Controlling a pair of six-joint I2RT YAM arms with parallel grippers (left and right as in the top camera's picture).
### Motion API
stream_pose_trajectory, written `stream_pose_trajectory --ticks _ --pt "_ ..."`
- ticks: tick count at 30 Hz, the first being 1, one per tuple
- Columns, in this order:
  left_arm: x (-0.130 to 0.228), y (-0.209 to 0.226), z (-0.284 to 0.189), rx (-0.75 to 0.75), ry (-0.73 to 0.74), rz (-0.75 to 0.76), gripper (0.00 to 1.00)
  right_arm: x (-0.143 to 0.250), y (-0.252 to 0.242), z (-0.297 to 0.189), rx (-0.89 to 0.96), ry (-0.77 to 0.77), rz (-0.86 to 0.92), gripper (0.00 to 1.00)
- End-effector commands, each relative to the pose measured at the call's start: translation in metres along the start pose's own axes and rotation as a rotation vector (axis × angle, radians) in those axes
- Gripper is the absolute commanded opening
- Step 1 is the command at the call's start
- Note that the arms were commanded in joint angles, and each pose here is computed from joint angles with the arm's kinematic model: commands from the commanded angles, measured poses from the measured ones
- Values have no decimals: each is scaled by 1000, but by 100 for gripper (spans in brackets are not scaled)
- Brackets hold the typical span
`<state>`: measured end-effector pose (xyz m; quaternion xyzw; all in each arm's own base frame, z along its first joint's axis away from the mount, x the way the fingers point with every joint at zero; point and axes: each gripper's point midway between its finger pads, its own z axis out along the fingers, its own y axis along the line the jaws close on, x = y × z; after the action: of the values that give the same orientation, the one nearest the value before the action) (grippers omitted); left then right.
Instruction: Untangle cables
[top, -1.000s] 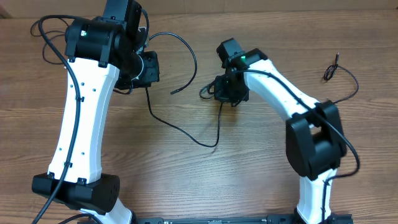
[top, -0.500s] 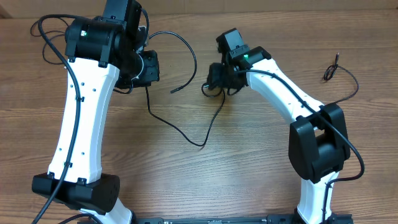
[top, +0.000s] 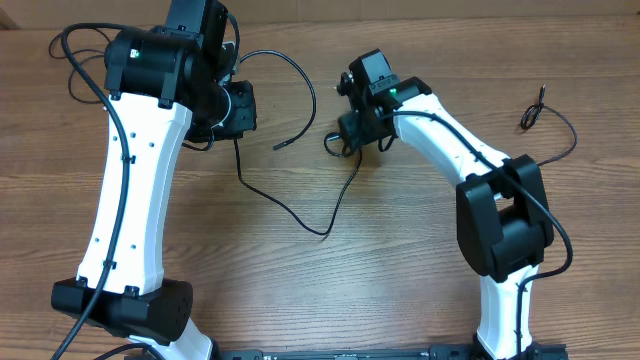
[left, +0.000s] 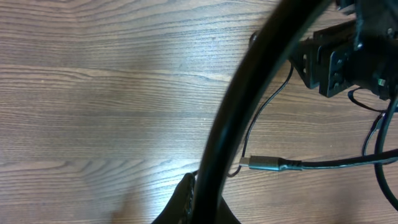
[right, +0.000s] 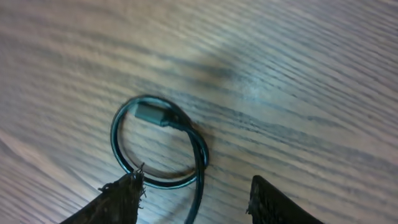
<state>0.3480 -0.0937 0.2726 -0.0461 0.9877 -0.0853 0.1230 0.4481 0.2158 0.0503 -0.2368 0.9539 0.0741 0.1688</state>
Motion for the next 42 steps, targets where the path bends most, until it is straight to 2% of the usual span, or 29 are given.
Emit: stream_pose_trajectory --ticks 1,6,9,14,19,22,25,34,42 --pt "-3 3 1 -6 -8 -20 5 -2 16 5 -96 -11 -222 56" --pt "-2 3 1 -7 -6 -20 4 -2 18 13 -105 -14 -255 50" --pt "-2 3 1 -7 -7 -20 4 3 17 23 -108 4 -252 63" --pt "-3 3 1 -7 -7 -20 5 8 16 40 -111 21 -249 56" --pt "-2 3 1 -7 -7 -20 5 0 15 45 -105 -12 -247 56" --pt "-3 3 1 -7 -7 -20 5 -4 15 45 -102 -26 -249 49" --pt "-3 3 1 -8 -7 -20 7 -6 15 45 -101 -34 -249 32" --pt "-5 2 1 -3 -18 -18 9 -6 15 44 -102 -32 -196 4" --pt "-8 1 2 -1 -24 -18 10 -12 25 25 -152 -53 -143 4"
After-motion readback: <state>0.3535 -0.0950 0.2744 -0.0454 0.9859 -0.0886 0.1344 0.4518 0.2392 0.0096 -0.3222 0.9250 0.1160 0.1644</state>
